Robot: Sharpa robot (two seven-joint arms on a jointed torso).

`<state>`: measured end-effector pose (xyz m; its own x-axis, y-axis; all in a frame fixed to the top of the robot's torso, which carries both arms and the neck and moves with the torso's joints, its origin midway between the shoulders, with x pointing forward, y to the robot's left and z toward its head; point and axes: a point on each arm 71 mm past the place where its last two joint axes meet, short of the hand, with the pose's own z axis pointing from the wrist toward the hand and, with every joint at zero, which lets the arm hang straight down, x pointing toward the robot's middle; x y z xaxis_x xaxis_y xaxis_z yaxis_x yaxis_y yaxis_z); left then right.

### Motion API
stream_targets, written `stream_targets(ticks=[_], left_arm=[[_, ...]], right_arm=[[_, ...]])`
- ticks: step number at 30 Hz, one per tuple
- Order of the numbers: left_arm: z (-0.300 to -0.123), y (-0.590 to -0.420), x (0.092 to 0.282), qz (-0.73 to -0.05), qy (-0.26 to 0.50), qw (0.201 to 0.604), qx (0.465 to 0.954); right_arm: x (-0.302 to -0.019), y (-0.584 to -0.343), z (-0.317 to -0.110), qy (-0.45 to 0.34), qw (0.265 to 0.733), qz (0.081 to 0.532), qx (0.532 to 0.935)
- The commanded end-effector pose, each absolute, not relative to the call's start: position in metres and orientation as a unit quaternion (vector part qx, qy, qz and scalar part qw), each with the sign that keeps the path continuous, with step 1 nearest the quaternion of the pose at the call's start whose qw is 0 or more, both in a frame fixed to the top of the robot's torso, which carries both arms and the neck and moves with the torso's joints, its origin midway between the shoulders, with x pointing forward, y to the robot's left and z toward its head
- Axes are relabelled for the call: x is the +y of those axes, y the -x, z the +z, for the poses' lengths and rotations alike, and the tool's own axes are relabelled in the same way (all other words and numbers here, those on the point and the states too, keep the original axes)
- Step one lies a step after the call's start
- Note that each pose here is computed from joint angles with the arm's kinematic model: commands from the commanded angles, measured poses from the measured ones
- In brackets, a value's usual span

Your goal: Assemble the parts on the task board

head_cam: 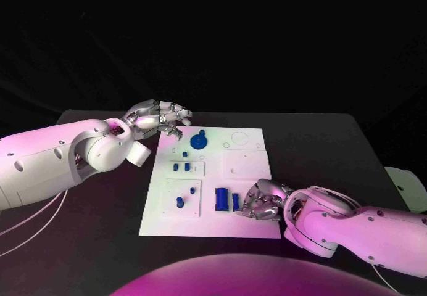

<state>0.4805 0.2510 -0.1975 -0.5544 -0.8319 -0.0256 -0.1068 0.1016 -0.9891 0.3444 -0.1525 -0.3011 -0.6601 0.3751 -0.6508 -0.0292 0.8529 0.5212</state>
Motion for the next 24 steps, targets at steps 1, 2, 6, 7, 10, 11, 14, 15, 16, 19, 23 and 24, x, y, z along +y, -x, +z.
stream_targets(ticks=[1, 2, 6, 7, 10, 11, 14, 15, 16, 19, 23, 24], left_arm=[[-0.1966, -0.4796, 0.249, -0.578, 0.345, 0.311, 0.671], [-0.1966, -0.4796, 0.2491, -0.578, 0.345, 0.311, 0.671], [-0.1966, -0.4796, 0.2493, -0.577, 0.345, 0.312, 0.671], [-0.1966, -0.4796, 0.2492, -0.577, 0.345, 0.312, 0.671], [-0.1966, -0.4796, 0.2489, -0.578, 0.344, 0.312, 0.671], [-0.1966, -0.4796, 0.2488, -0.578, 0.344, 0.312, 0.671], [-0.1966, -0.4797, 0.2489, -0.578, 0.344, 0.312, 0.671], [-0.1966, -0.4797, 0.2489, -0.578, 0.344, 0.312, 0.671], [-0.1966, -0.4796, 0.2489, -0.578, 0.344, 0.312, 0.671], [-0.1966, -0.4796, 0.249, -0.578, 0.344, 0.312, 0.671], [-0.1967, -0.4796, 0.2489, -0.578, 0.344, 0.312, 0.671], [-0.1967, -0.4796, 0.2489, -0.578, 0.344, 0.312, 0.671]], right_arm=[[-0.1517, -0.3418, -0.3033, -0.089, 0.383, 0.258, 0.882], [-0.1515, -0.3415, -0.3032, -0.088, 0.382, 0.26, 0.882], [-0.1497, -0.3407, -0.3022, -0.084, 0.379, 0.275, 0.88], [-0.1492, -0.3406, -0.3018, -0.082, 0.379, 0.28, 0.878], [-0.1487, -0.3401, -0.3005, -0.081, 0.38, 0.289, 0.875], [-0.1487, -0.34, -0.3001, -0.081, 0.381, 0.291, 0.874], [-0.1503, -0.3403, -0.2988, -0.084, 0.387, 0.295, 0.87], [-0.1509, -0.3405, -0.2985, -0.086, 0.389, 0.295, 0.869], [-0.1515, -0.3407, -0.2981, -0.088, 0.391, 0.296, 0.867], [-0.1527, -0.3411, -0.297, -0.092, 0.397, 0.297, 0.864], [-0.154, -0.3415, -0.2953, -0.098, 0.404, 0.298, 0.859], [-0.1544, -0.3418, -0.2949, -0.099, 0.406, 0.298, 0.858]])
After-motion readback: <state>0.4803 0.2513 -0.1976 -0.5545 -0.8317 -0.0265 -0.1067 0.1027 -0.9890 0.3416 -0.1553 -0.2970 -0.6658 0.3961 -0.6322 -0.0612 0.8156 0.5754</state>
